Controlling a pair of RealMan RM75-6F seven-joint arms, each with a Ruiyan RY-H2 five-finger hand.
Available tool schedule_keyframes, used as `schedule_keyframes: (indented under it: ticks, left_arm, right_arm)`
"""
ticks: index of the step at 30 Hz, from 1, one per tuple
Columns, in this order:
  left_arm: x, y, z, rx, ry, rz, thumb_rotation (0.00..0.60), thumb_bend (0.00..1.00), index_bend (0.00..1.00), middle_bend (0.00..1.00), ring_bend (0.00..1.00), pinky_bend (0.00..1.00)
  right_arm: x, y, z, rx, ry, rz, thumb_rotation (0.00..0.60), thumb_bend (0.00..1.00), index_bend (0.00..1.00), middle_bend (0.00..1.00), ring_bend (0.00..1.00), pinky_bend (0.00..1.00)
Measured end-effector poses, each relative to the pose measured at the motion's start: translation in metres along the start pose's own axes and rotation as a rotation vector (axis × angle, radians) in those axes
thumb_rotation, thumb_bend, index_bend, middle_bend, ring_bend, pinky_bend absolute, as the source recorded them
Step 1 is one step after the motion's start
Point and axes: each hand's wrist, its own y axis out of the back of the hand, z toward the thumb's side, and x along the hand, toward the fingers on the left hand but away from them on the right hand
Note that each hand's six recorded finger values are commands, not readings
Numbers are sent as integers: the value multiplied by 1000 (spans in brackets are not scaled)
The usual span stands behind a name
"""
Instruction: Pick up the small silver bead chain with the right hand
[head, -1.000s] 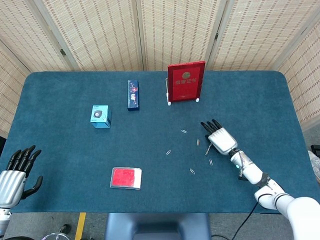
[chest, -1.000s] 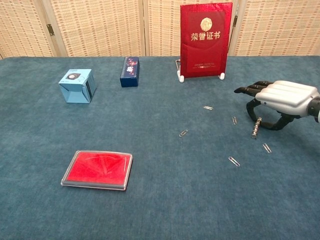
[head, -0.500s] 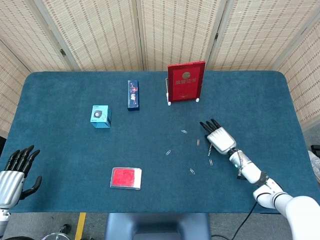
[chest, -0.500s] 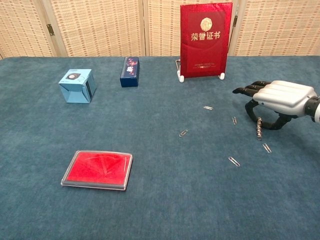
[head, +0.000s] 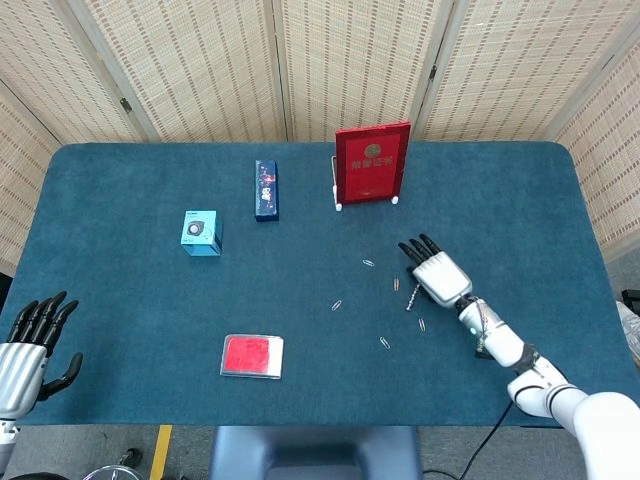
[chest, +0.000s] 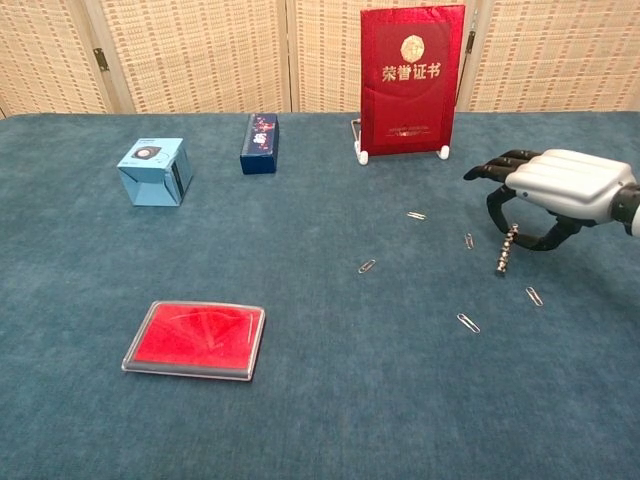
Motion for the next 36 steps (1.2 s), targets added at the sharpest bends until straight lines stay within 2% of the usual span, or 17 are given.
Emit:
schedule_keyframes:
  ticks: [10, 18, 26, 36]
  left_arm:
    - [0, 0, 1, 4, -2, 2, 600, 499, 0, 0, 0, 0]
    - [-1, 1, 1, 0, -3, 5, 600, 498, 0, 0, 0, 0]
    - [-2, 1, 1, 0, -3, 6, 600, 499, 0, 0, 0, 0]
    - [-2, 0, 4, 9, -10, 2, 600, 499, 0, 0, 0, 0]
  right_arm:
    - [8, 17, -10, -30, -17, -50, 600, 477, 788, 114, 61, 0]
    - [9, 22, -7, -69, -9, -66, 600, 485, 798, 128, 60, 0]
    - [11, 36, -6, -99, -9, -122, 600, 485, 801, 136, 58, 0]
    - [19, 40, -19, -46, -48, -127, 600, 485, 802, 138, 61, 0]
